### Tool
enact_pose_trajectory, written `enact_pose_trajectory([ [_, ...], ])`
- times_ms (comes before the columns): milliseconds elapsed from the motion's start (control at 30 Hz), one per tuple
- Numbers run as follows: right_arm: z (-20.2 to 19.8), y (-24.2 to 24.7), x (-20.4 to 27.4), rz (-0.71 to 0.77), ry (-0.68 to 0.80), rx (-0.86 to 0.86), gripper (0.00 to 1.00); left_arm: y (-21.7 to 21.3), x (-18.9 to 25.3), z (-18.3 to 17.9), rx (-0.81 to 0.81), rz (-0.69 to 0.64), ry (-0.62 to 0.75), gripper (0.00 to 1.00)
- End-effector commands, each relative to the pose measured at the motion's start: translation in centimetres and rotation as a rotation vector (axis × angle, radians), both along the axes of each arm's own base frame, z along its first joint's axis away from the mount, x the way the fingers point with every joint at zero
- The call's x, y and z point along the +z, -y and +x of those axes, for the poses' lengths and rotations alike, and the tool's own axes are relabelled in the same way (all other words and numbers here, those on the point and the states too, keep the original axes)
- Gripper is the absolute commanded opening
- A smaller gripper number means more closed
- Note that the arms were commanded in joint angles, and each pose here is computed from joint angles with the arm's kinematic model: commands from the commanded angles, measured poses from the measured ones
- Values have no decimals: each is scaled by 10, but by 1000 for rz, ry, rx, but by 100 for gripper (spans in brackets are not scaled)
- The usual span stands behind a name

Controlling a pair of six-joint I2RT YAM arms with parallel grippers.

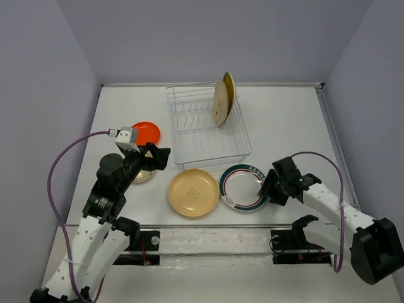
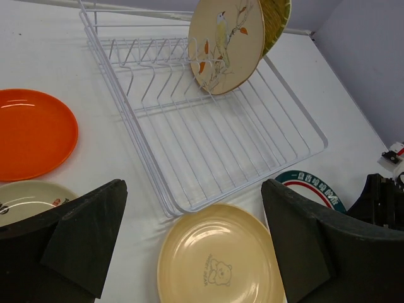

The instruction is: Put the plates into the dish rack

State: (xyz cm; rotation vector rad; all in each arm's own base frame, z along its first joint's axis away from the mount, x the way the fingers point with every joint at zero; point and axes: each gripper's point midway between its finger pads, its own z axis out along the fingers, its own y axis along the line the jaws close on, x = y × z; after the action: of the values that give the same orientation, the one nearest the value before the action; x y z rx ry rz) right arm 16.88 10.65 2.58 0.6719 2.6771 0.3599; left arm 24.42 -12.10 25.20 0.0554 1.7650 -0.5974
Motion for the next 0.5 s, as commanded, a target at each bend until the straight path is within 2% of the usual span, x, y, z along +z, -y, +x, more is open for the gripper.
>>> enact_pose_trajectory([
  [0, 11, -6, 1, 27, 19, -24, 62, 0, 28, -2, -13, -19, 86, 99],
  [33, 12, -6, 2, 27, 20, -26, 60, 0, 29, -3, -15, -21, 89, 99],
  [133, 15, -5, 0, 10, 15, -34, 43, 0, 31, -3, -13, -21, 96, 99],
  [267, 17, -3, -2, -19, -5, -29, 35, 1, 33, -6, -24, -26, 104, 99],
  [467, 9, 4, -2, -48, -47, -49, 7, 2, 38, -9, -28, -31, 122, 99],
])
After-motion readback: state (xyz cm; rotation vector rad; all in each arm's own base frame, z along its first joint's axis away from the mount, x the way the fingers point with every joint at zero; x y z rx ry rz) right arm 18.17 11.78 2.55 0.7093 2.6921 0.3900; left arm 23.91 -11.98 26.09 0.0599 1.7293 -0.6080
